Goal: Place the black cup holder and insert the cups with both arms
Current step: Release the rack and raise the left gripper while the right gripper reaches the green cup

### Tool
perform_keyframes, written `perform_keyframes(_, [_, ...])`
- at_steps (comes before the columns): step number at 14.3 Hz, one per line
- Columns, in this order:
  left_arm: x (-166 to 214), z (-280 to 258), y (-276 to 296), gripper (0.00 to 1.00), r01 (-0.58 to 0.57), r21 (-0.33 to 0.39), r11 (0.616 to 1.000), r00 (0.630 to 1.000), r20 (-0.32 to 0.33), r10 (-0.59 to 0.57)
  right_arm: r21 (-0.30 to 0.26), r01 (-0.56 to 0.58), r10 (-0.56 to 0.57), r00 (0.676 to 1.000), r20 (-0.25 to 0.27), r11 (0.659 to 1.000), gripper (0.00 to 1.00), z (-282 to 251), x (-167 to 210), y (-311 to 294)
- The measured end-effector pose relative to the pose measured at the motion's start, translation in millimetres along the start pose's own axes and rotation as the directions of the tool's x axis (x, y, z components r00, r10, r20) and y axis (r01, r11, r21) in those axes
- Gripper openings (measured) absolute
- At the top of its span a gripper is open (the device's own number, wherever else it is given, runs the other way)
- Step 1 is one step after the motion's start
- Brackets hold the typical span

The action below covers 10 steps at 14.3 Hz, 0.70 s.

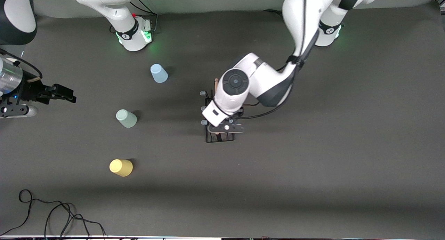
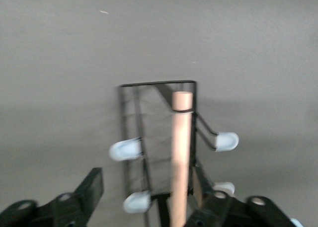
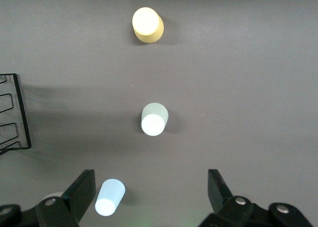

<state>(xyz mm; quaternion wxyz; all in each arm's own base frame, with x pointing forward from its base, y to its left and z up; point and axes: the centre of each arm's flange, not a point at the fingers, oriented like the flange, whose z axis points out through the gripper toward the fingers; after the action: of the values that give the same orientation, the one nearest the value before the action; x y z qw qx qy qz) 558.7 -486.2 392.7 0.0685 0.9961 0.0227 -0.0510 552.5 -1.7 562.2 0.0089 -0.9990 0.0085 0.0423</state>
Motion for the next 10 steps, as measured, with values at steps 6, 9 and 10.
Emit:
perform_keyframes(6, [-17.3,-247.3,-187.2,1.0,0.004,0.105,0.995,0.997,0.077,-0.012,0.008,0.003,-0.002,0.997,-0.071,1.0,1.0,35.4,-55.9,-24.4])
perform_keyframes(9, [-26.8,-302.4,-279.2,1.0,-0.046,0.19,0.981,0.997,0.062,0.035,0.013,-0.003,0.004,0.993,-0.122,1.0,1.0,95.6,-59.6,-19.5])
perform_keyframes(10, [-25.3,-305.1,-300.5,1.0,-0.076,0.215,0.974,0.996,0.066,0.063,0.012,0.002,0.0,0.991,-0.134,1.0,1.0,118.1,-58.6,-17.9])
